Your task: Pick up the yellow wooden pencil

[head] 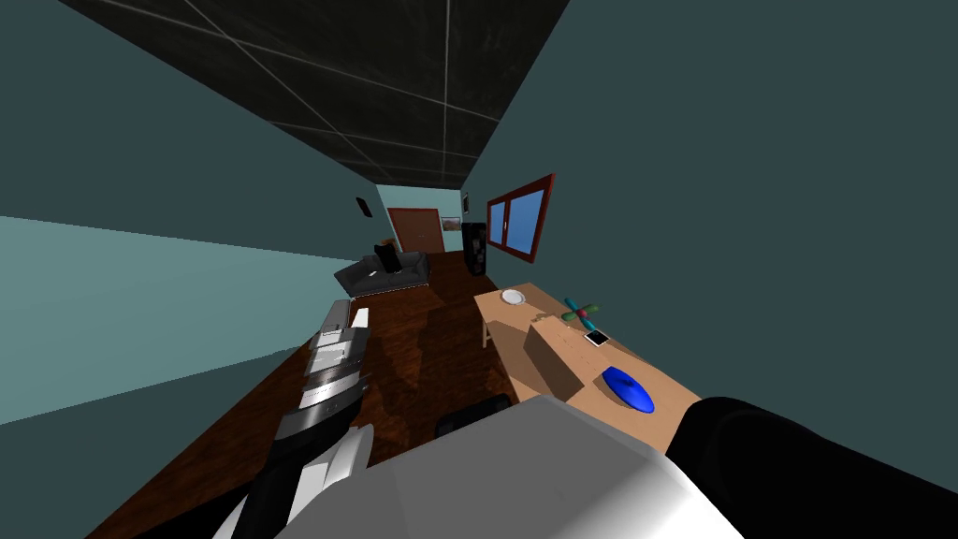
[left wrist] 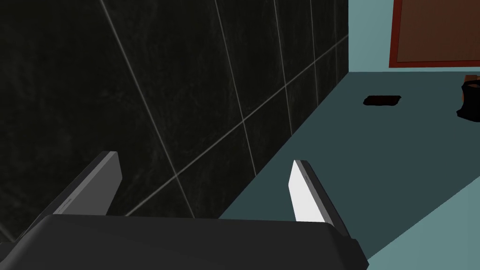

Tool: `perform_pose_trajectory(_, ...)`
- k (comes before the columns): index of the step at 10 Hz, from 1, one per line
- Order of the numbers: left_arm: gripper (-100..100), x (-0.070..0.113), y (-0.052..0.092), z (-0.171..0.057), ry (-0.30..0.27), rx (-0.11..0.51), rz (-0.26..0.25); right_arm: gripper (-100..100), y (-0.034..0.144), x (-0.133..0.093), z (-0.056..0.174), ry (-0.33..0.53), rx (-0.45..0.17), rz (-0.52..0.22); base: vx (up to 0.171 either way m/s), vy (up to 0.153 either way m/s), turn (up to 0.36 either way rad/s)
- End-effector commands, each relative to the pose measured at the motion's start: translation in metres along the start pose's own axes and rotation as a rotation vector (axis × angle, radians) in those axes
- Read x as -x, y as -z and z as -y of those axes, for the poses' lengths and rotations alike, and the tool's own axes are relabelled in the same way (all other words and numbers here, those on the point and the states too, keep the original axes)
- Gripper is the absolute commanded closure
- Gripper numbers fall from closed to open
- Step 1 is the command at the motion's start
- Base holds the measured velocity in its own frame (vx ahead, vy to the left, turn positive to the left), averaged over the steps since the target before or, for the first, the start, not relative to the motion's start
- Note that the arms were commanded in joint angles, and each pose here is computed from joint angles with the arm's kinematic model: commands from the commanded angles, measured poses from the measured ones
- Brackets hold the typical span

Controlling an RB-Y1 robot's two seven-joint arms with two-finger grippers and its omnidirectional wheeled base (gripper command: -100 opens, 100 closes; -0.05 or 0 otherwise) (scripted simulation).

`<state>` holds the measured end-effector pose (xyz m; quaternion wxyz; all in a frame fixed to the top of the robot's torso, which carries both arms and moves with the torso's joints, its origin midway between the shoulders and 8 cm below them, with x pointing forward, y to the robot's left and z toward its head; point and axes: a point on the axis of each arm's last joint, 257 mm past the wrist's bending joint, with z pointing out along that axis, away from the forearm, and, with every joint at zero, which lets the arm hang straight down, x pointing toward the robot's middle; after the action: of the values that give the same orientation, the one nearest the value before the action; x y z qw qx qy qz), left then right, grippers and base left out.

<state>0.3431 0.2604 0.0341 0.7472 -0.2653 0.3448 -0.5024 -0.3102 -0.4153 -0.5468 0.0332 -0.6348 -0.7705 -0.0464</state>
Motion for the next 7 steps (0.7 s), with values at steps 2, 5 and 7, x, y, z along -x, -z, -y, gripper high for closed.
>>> perform_pose_trajectory(2, 0, 0.0, 0.0, 0.0, 0.0, 0.0, 0.0, -100, -0.007, -0.028, 0.008, -0.008, -0.002, -0.005, 0.046, -0.068, -0.029)
perform_pose_trajectory(5, 0, 0.0, 0.0, 0.0, 0.0, 0.0, 0.0, -100, -0.01, -0.051, 0.016, -0.014, -0.004, -0.002, 0.026, -0.023, -0.084)
perform_pose_trajectory(7, 0, 0.0, 0.0, 0.0, 0.0, 0.0, 0.0, -100, -0.01, -0.048, 0.014, 0.01, 0.001, 0.008, 0.024, -0.023, -0.078)
